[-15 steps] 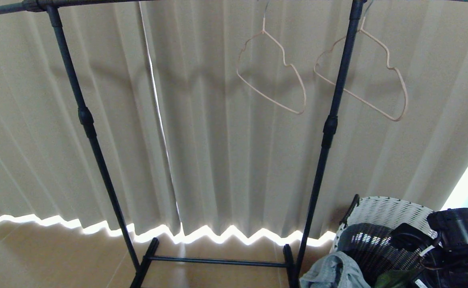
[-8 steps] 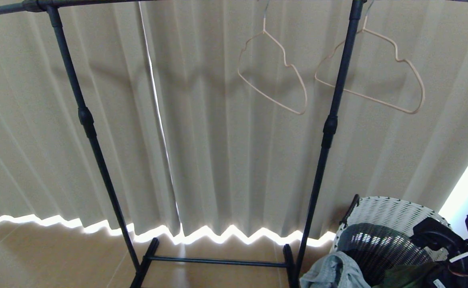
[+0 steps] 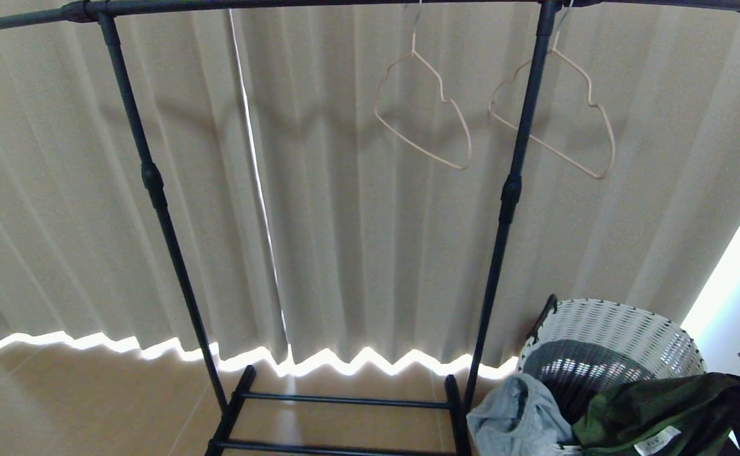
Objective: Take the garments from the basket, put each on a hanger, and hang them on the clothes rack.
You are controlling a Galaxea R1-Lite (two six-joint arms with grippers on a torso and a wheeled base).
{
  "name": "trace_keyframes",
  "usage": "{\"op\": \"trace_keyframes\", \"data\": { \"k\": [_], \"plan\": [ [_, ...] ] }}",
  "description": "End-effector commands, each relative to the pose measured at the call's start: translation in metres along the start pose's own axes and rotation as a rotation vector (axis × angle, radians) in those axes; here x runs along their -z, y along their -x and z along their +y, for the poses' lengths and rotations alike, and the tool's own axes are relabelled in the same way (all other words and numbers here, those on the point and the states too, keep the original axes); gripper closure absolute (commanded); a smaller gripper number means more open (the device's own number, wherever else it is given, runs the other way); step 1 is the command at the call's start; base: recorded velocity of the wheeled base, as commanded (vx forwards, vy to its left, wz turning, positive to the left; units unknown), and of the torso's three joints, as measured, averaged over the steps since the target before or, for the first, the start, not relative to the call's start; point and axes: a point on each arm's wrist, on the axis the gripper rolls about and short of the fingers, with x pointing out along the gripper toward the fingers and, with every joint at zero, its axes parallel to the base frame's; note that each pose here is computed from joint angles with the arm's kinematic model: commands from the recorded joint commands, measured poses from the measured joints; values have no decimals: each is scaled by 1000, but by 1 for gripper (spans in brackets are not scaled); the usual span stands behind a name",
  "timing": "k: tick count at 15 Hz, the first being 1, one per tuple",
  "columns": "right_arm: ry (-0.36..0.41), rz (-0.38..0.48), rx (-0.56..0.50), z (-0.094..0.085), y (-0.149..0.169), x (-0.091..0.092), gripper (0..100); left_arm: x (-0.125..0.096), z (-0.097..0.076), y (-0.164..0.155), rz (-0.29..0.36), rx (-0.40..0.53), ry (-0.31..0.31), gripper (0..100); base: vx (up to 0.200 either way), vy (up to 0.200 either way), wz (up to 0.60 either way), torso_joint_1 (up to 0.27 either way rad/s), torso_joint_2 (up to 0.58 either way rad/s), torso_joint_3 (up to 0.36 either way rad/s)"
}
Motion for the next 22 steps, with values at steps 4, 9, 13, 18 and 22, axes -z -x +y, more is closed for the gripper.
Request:
{"op": "trace_keyframes", "data": {
  "k": [4, 9, 13, 18, 22],
  "plan": [
    [-57, -90, 20, -2, 17, 1, 100, 0, 0, 0, 0, 0, 0, 0, -200, 0, 0, 2, 1, 2],
    [-58, -90, 20, -2, 17, 1, 100, 0, 0, 0, 0, 0, 0, 0, -160, 0, 0, 3, 3, 0],
    [-58, -86, 18, -1, 17, 2, 100, 0, 0, 0, 0, 0, -3, 0, 0, 0, 0, 0, 0, 0],
    [-54, -78, 14, 0, 17, 4, 100, 0, 0, 0, 0, 0, -2, 0, 0, 40, 0, 0, 0, 0],
    [-54, -67, 8, 1, 16, 7, 100, 0, 0, 0, 0, 0, -3, 0, 0, 150, 0, 2, 1, 3]
  ]
}}
